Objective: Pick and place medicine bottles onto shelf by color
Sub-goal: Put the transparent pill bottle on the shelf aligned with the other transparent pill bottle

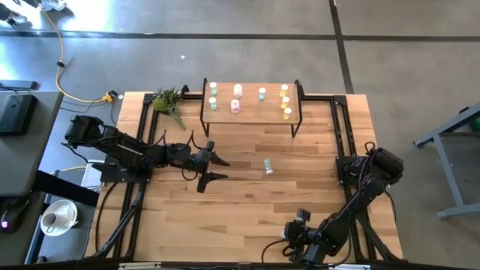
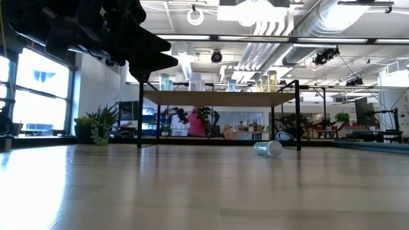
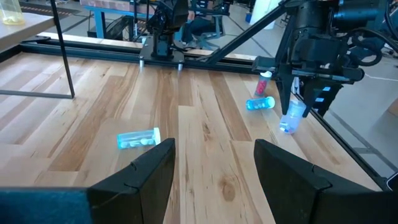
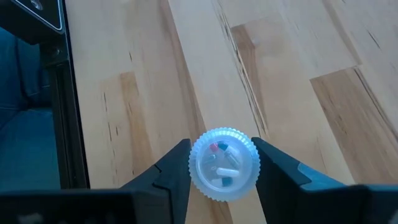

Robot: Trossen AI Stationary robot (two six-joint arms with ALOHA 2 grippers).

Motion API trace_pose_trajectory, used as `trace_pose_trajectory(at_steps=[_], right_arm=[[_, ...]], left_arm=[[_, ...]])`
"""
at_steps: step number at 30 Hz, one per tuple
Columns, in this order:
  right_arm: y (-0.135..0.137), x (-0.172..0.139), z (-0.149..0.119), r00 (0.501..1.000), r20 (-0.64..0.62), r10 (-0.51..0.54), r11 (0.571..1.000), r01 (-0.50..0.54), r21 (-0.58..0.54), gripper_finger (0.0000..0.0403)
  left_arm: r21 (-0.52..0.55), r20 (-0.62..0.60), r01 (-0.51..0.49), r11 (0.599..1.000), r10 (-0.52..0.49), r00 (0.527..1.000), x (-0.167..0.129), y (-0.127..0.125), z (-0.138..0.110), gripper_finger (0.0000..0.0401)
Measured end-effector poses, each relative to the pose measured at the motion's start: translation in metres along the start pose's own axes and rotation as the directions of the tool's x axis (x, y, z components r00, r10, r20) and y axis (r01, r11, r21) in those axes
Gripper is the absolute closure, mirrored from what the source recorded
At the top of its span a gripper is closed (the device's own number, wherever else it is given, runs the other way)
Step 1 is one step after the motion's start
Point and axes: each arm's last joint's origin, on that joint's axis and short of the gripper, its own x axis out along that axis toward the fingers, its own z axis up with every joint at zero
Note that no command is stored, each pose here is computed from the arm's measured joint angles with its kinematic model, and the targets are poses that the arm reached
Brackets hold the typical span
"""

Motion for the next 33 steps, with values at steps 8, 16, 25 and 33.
trace_pose_trajectory(at_steps=[8,16,25,33], right_arm=[[-0.002,-0.001,0.003,1.0,0.016,-0.011,0.999,0.012,-0.045,0.0272],[-0.015,0.001,0.03,0.998,0.053,-0.039,0.996,0.043,-0.077,0.0273],[-0.049,0.011,0.088,0.991,0.11,-0.074,0.98,0.093,-0.175,0.0273],[-0.094,0.019,0.15,0.986,0.162,-0.022,0.979,0.054,-0.198,0.0273]], left_arm=[[0.0,0.002,-0.004,1.0,0.004,1.0,0.0,0.0,0.0,0.0192],[0.027,0.014,-0.012,1.0,0.012,1.0,-0.011,-0.001,0.011,0.0192],[0.012,-0.069,-0.069,0.998,0.07,0.995,-0.043,-0.003,0.02,0.0192],[0.036,-0.149,-0.159,0.987,0.162,0.975,-0.056,-0.003,0.016,0.0192]])
